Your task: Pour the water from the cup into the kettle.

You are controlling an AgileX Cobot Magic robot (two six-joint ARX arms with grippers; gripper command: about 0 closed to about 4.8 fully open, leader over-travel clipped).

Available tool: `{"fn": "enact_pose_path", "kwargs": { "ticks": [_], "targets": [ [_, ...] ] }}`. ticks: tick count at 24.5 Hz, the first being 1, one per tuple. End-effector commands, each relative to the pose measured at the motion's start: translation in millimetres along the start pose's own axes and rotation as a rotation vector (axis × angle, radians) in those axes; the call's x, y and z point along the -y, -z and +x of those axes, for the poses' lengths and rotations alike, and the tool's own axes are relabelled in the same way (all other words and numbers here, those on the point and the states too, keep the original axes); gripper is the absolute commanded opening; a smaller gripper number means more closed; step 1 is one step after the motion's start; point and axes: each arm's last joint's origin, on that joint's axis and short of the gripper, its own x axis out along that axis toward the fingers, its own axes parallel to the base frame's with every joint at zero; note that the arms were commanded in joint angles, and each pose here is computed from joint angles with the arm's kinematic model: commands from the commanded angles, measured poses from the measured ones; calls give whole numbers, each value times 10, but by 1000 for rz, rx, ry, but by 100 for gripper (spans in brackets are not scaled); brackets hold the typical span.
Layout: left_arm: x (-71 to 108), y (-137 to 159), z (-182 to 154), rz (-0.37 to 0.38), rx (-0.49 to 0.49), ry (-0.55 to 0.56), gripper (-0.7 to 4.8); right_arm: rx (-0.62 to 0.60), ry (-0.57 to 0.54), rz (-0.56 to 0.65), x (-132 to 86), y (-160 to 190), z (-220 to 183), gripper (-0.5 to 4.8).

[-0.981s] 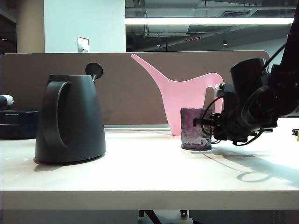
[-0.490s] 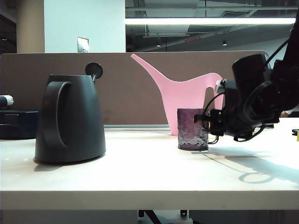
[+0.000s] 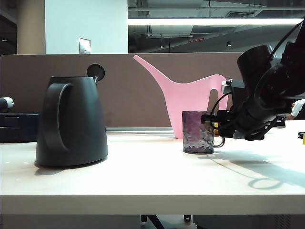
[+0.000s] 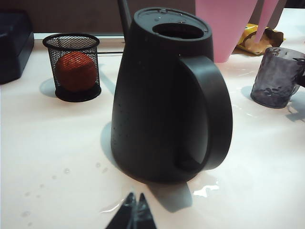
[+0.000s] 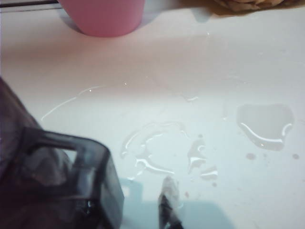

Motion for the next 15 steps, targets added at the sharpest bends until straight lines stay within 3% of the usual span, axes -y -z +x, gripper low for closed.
{"fn": "enact_pose_path", "kwargs": {
  "ticks": [1, 15],
  "targets": [
    [2, -20, -2, 1, 14, 5, -5, 5, 4, 6, -4, -102, -62, 127],
    [2, -20, -2, -17, 14, 5, -5, -60, 74, -12, 43, -382, -461, 103]
  ]
}}
